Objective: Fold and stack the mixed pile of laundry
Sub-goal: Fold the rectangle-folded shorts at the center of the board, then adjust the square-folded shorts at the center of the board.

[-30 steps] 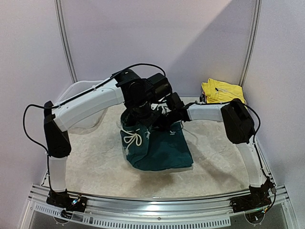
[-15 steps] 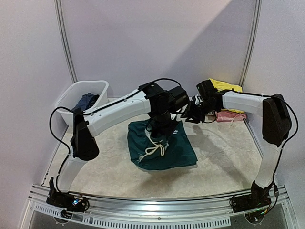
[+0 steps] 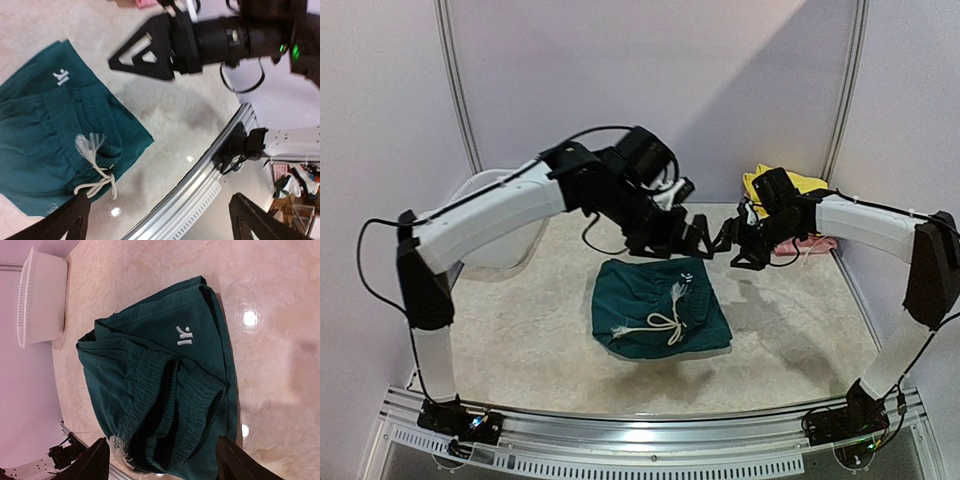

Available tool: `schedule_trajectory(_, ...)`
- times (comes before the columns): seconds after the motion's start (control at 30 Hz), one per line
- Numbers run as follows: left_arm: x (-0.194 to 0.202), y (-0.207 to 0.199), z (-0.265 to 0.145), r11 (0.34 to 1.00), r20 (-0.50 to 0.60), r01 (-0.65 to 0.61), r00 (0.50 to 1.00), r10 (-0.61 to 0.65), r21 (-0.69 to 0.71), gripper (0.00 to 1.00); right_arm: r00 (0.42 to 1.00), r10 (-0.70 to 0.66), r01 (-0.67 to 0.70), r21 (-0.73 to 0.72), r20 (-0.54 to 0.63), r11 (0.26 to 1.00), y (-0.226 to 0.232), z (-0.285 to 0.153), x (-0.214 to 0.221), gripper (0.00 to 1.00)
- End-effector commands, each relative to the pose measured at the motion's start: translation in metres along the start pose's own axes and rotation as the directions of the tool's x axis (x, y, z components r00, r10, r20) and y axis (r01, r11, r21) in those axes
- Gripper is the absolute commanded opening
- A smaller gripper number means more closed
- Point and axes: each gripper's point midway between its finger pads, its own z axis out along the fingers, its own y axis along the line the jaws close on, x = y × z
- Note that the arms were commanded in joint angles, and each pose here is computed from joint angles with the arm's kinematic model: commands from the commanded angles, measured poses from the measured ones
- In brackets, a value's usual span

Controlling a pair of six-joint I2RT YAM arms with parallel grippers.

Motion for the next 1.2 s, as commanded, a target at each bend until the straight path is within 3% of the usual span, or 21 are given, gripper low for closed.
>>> schedule_trajectory(0.0, -0.009, 0.055, -0.037, 0.989, 0.098, 0.117, 0.989, -0.109, -0.085, 0.95, 0.997, -0.021, 0.015, -0.08, -0.069, 0.997, 0.008, -0.014, 0.031, 0.77)
schedule_trajectory(0.2, 0.051, 0.137, -0.048, 0.945, 0.044, 0.166, 0.986, -0.16, -0.281, 0.86, 0.984, -0.088, 0.072, -0.108, -0.154, 0.992, 0.031, -0.002, 0.069, 0.89)
schedule_trajectory(0.27, 0.068, 0.155, -0.049, 0.931, 0.03, 0.187, 0.982, -0.187, -0.315, 0.85, 0.977, -0.072, 0.062, -0.057, -0.199, 0.996, 0.026, 0.009, 0.076, 0.91)
schedule_trajectory(0.4, 0.088, 0.17, -0.052, 0.918, 0.026, 0.212, 0.976, -0.216, -0.334, 0.84, 0.972, -0.01, 0.037, 0.112, -0.233, 0.993, -0.005, 0.025, 0.082, 0.94)
schedule_trajectory(0.57, 0.093, 0.169, -0.044, 0.927, 0.022, 0.219, 0.975, -0.223, -0.306, 0.79, 0.963, 0.009, 0.032, 0.147, -0.268, 0.989, -0.016, 0.039, 0.086, 0.97)
schedule_trajectory(1.17, 0.095, 0.166, -0.044, 0.933, 0.006, 0.206, 0.977, -0.214, -0.295, 0.68, 0.952, -0.004, 0.07, 0.206, -0.305, 0.976, -0.033, 0.085, 0.07, 0.63)
